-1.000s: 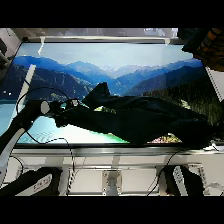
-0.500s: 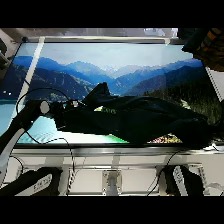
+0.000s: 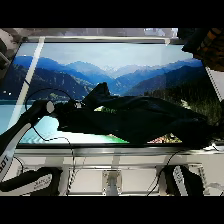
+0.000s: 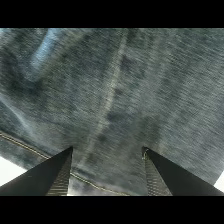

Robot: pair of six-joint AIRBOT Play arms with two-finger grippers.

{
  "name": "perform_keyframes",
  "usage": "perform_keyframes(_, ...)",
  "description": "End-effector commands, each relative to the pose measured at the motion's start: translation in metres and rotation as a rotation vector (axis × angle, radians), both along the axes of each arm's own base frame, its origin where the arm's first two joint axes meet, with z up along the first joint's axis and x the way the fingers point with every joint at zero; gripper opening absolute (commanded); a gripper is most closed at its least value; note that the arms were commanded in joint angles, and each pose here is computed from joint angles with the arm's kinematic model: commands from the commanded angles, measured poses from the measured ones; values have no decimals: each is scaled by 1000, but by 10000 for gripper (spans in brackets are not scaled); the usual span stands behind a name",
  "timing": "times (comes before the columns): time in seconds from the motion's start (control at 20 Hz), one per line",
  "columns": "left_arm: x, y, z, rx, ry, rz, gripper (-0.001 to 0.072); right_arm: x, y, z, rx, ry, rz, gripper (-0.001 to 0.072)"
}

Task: Fold the clothes and pants, and hang the long-sleeved shirts on hangers.

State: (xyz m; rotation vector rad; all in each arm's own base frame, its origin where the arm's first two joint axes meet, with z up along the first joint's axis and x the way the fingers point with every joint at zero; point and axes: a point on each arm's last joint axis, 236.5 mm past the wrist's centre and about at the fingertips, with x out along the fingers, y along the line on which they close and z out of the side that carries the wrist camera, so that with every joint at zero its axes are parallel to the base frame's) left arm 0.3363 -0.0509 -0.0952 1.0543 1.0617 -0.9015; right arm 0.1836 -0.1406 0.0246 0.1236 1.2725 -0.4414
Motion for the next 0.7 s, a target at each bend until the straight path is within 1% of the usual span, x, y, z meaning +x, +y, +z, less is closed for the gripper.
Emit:
perform_keyframes(0.0,17,-1,4,-5,-60,0,456,0,0,0,2,0,-2,17)
perform_keyframes(0.35,34,-6,8,-30,-125,15,446,2,4,0,16,-10,-1,17)
perform_keyframes(0.4,33,-9,6,-45,-114,25,329,3,4,0,20,-12,0,17)
perform_keyframes(0.45,31,-12,3,-57,-103,32,166,3,5,0,21,-13,0,17)
perform_keyframes(0.5,30,-15,1,-66,-95,34,51,3,5,-1,22,-13,0,17)
perform_keyframes(0.55,29,-18,-1,-67,-89,28,34,3,5,-1,22,-14,0,17)
perform_keyframes(0.65,28,-23,-2,-67,-87,15,34,3,5,-1,22,-14,0,17)
